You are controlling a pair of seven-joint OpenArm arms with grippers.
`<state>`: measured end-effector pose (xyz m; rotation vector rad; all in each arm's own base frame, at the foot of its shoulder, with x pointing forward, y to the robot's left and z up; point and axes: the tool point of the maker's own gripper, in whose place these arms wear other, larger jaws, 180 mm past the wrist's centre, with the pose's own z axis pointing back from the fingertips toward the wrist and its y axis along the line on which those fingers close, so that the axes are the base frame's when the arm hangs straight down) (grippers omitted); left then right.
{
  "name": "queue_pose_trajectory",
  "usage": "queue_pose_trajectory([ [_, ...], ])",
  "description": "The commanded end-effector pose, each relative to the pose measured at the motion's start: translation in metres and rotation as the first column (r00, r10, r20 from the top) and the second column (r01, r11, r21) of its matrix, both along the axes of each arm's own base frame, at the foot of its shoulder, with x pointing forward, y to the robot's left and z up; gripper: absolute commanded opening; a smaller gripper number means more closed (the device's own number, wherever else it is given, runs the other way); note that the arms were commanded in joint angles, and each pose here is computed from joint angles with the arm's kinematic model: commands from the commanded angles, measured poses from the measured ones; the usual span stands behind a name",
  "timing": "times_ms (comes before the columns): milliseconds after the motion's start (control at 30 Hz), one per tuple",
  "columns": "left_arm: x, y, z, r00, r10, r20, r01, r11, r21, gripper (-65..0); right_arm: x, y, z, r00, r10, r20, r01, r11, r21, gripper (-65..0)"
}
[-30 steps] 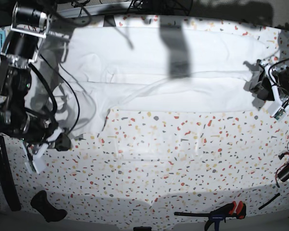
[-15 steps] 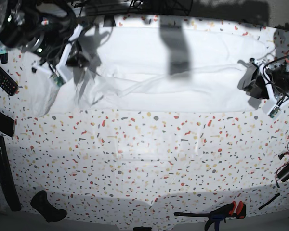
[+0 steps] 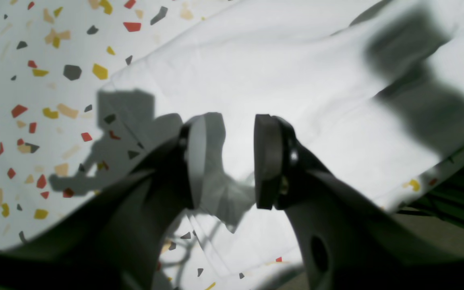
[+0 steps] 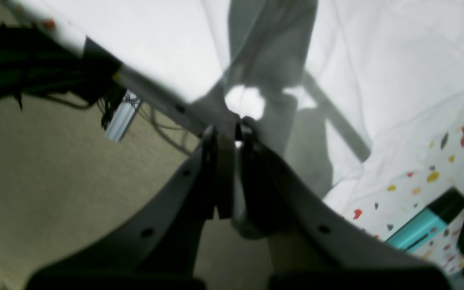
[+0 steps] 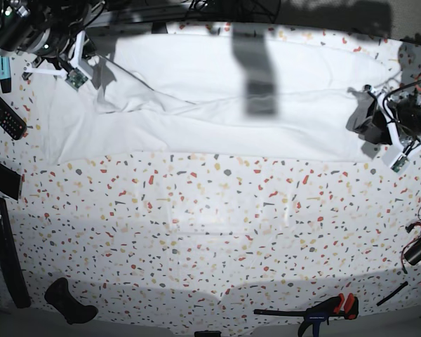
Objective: Fold the T-shirt properly
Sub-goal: 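Raise both grippers and move them to the strip's two ends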
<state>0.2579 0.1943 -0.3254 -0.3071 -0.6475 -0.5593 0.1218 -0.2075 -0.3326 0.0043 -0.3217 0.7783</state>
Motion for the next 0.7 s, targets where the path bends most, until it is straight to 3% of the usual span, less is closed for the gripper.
queue_pose_trajectory([
  [0,0.007,0.003,0.012,0.999,-0.001,0.039,0.001,1.000,0.003,-44.7,0.001,-0.001,0.002,1.000,0.014,0.009,-0.014,1.000,-0.004,-65.0],
  [367,0.001,-0.003,-0.011,0.994,0.066,0.081,-0.063,0.997,-0.039,-44.7,0.008,0.000,-0.006,0.999,-0.013,0.032,0.011,0.998,0.057,-65.0],
  [400,-0.001,-0.004,-0.013,0.995,0.068,0.075,-0.065,0.997,-0.045,-44.7,0.007,-0.002,-0.006,1.000,-0.014,0.023,0.013,0.999,0.047,-63.3],
  [500,-0.012,-0.006,-0.023,0.996,0.072,0.045,-0.070,0.997,-0.044,-44.7,0.005,-0.020,-0.009,1.000,-0.020,0.012,0.021,0.998,-0.055,-44.7],
  [667,-0.026,0.005,-0.050,0.993,0.115,0.016,-0.115,0.993,-0.005,-44.7,0.011,-0.048,-0.007,0.996,-0.066,0.055,0.076,0.977,-0.198,-42.5],
])
